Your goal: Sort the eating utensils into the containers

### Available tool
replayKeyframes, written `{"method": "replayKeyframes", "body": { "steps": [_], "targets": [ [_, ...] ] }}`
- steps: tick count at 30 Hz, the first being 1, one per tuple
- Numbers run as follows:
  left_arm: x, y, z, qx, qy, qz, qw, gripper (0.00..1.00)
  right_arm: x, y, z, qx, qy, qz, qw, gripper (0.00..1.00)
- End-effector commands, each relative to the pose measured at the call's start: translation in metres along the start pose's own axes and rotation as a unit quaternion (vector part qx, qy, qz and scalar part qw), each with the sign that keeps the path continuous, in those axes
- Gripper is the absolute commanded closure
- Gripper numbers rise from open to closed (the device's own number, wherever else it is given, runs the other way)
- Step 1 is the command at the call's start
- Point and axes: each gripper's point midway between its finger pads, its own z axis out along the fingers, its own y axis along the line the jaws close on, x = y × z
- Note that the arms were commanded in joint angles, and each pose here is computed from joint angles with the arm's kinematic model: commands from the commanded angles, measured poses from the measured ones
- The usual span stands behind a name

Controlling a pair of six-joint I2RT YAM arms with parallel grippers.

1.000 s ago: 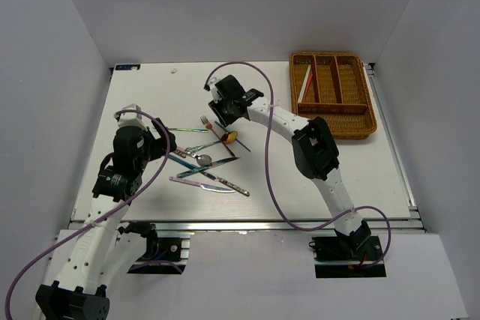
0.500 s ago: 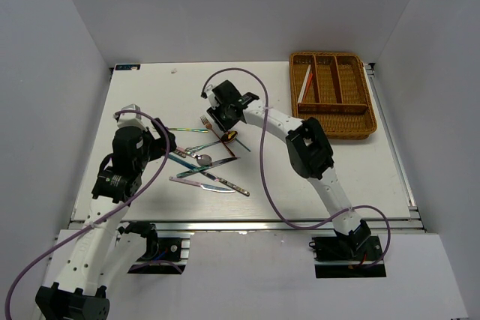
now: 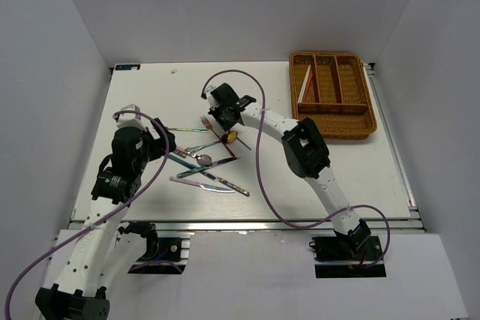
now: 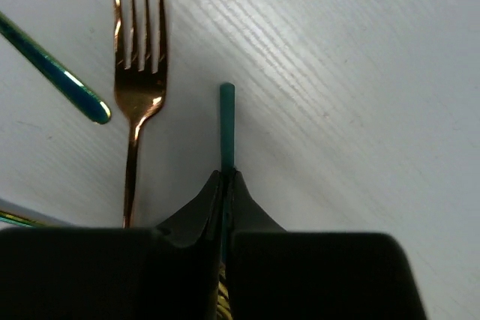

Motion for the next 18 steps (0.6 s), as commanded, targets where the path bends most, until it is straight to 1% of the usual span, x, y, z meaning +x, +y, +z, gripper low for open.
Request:
{"method": "replayKeyframes", "body": {
  "steps": [1, 3, 4, 6, 8, 9, 10, 11, 12, 13, 14, 15, 17, 18],
  "targets": [
    [0.0, -0.003, -0.001, 0.011, -0.004, 0.005, 1.0, 0.02, -0.021, -0.042, -0.018, 0.056, -0.038, 0.042, 0.997, 1.0],
    [0.0, -0.003, -0.001, 0.011, -0.004, 0.005, 1.0, 0.02, -0.04, -0.065, -0.031, 0.083, -0.076, 0.073, 0.991, 1.0],
    [0.0, -0.003, -0.001, 0.011, -0.005, 0.004, 1.0, 0.02, -0.056, -0.087, -0.05, 0.097, -0.106, 0.09, 0.986, 1.0],
    [0.002, -0.003, 0.0, 0.012, -0.001, 0.005, 1.0, 0.02, -0.086, -0.11, -0.072, 0.099, -0.167, 0.122, 0.973, 1.0],
    [0.002, -0.003, 0.0, 0.01, 0.0, 0.005, 1.0, 0.02, -0.117, -0.152, -0.116, 0.122, -0.239, 0.159, 0.95, 1.0],
    [0.002, -0.002, 0.0, 0.008, 0.0, 0.005, 1.0, 0.02, -0.116, -0.179, -0.129, 0.139, -0.255, 0.191, 0.938, 1.0],
    [0.002, -0.002, 0.0, 0.007, -0.001, 0.005, 1.0, 0.02, -0.126, -0.194, -0.154, 0.154, -0.28, 0.206, 0.925, 1.0],
    [0.001, -0.002, 0.0, 0.007, -0.002, 0.005, 1.0, 0.02, -0.127, -0.21, -0.168, 0.17, -0.295, 0.221, 0.914, 1.0],
    [0.001, -0.002, 0.0, 0.007, -0.003, 0.005, 1.0, 0.02, -0.121, -0.238, -0.18, 0.203, -0.307, 0.239, 0.898, 1.0],
    [0.0, -0.002, -0.001, 0.007, -0.004, 0.005, 1.0, 0.02, -0.123, -0.249, -0.197, 0.216, -0.324, 0.245, 0.888, 1.0],
    [0.001, -0.001, 0.0, 0.007, -0.003, 0.005, 1.0, 0.02, -0.117, -0.265, -0.205, 0.243, -0.326, 0.253, 0.878, 1.0],
    [0.001, -0.002, 0.0, 0.008, -0.002, 0.005, 1.0, 0.02, -0.107, -0.287, -0.209, 0.269, -0.325, 0.257, 0.869, 1.0],
    [0.002, -0.002, 0.0, 0.008, 0.0, 0.005, 1.0, 0.02, -0.094, -0.306, -0.208, 0.292, -0.316, 0.257, 0.865, 1.0],
    [0.002, -0.002, 0.0, 0.009, 0.0, 0.006, 1.0, 0.02, -0.087, -0.321, -0.207, 0.305, -0.326, 0.255, 0.857, 1.0]
  ]
}}
